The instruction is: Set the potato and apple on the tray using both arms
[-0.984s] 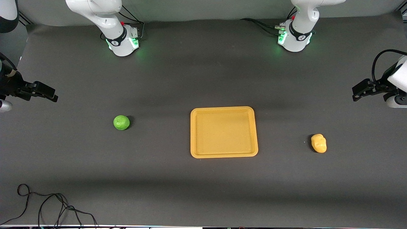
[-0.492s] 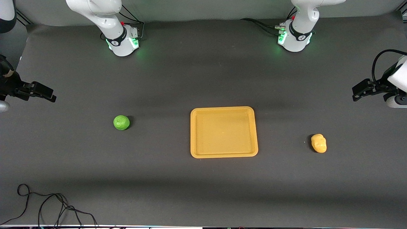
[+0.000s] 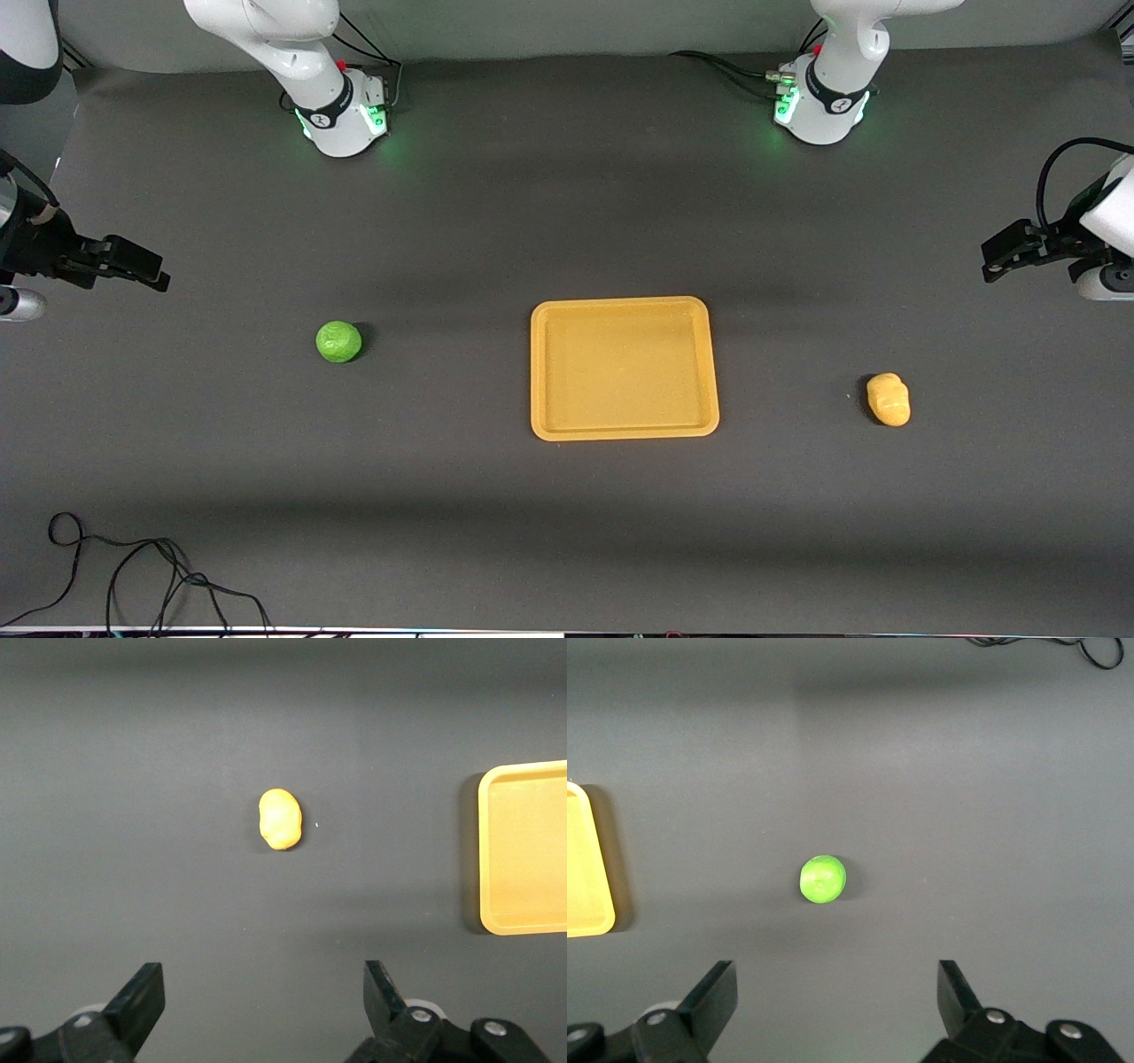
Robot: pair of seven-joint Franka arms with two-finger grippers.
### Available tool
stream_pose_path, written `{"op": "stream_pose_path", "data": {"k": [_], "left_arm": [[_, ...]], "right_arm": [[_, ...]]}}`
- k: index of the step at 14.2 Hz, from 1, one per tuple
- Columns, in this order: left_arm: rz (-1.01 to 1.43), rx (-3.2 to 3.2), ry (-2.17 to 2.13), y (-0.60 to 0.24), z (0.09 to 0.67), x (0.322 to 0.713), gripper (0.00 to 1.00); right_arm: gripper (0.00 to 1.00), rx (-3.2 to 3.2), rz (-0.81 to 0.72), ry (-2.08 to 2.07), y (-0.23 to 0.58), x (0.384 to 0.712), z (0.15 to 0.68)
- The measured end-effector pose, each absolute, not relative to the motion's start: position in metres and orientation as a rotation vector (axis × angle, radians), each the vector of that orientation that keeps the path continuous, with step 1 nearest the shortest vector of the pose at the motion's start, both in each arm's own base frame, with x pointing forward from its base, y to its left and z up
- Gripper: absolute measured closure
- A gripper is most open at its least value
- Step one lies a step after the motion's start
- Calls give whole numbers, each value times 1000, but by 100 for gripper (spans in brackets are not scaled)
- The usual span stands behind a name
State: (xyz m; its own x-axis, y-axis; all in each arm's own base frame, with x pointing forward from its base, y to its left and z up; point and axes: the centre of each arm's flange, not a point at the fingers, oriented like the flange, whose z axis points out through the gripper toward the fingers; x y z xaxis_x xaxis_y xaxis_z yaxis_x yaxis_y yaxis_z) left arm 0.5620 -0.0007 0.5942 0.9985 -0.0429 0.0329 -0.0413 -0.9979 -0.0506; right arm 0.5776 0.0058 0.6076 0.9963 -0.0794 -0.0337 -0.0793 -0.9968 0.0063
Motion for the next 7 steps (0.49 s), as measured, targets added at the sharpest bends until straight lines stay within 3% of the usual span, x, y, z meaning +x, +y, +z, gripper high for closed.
{"op": "stream_pose_path", "data": {"k": [7], "left_arm": [[-41,-3092,65,0,589,564,0]], "right_arm": [[0,3143,-133,-83,20,603,545]]}}
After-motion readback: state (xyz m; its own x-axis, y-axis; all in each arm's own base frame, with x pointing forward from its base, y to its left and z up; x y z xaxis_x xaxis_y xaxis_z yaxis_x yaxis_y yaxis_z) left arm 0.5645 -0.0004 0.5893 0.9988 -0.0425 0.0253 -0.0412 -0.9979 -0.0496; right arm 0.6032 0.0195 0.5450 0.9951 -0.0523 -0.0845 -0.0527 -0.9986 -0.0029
